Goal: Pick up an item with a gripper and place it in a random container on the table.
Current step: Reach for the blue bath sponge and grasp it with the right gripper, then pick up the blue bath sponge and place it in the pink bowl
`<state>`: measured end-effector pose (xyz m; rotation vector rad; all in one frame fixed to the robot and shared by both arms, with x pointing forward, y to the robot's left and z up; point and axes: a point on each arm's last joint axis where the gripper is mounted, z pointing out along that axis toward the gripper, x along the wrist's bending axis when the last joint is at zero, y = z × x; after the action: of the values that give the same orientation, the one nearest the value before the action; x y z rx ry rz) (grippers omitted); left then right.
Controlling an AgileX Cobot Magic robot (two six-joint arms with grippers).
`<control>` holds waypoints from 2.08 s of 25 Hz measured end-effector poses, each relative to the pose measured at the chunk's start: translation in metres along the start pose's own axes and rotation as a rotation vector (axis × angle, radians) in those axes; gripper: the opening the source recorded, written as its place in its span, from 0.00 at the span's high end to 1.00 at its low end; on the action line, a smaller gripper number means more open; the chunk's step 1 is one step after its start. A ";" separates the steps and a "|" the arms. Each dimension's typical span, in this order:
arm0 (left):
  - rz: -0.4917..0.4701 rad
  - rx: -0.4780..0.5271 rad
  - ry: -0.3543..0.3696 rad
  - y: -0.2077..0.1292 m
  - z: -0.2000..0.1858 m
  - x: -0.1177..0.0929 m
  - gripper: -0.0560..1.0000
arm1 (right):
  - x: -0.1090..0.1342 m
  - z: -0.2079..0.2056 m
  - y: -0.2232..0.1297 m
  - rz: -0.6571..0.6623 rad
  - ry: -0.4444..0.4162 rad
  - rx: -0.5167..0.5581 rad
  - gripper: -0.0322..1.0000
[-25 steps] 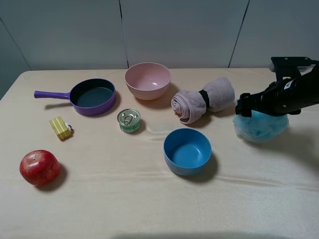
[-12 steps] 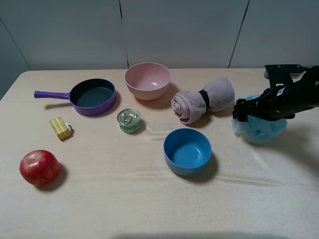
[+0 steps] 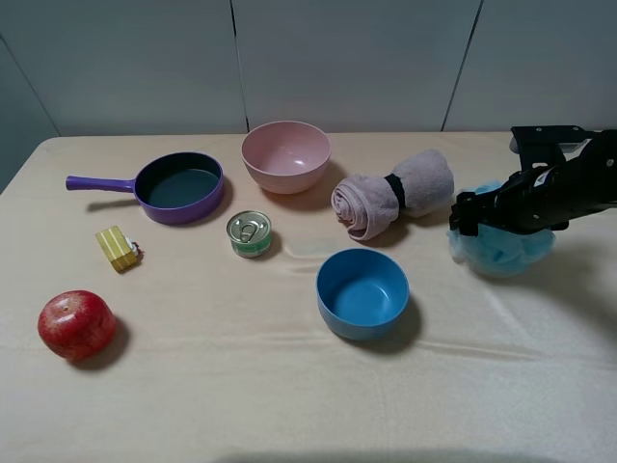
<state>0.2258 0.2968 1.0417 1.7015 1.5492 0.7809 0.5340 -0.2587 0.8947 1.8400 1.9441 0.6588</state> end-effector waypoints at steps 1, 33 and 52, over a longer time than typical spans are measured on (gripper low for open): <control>0.000 0.000 0.000 0.000 0.000 0.000 0.01 | 0.000 0.000 0.000 0.000 0.000 0.000 0.36; 0.000 0.000 0.000 0.000 0.000 0.000 0.01 | 0.001 -0.009 0.005 0.007 0.004 -0.009 0.75; 0.000 0.000 0.000 0.000 0.000 0.000 0.01 | 0.031 -0.042 0.071 -0.054 0.069 0.071 0.86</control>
<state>0.2258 0.2968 1.0417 1.7015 1.5492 0.7809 0.5660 -0.2287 0.9709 1.8220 2.0789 0.6518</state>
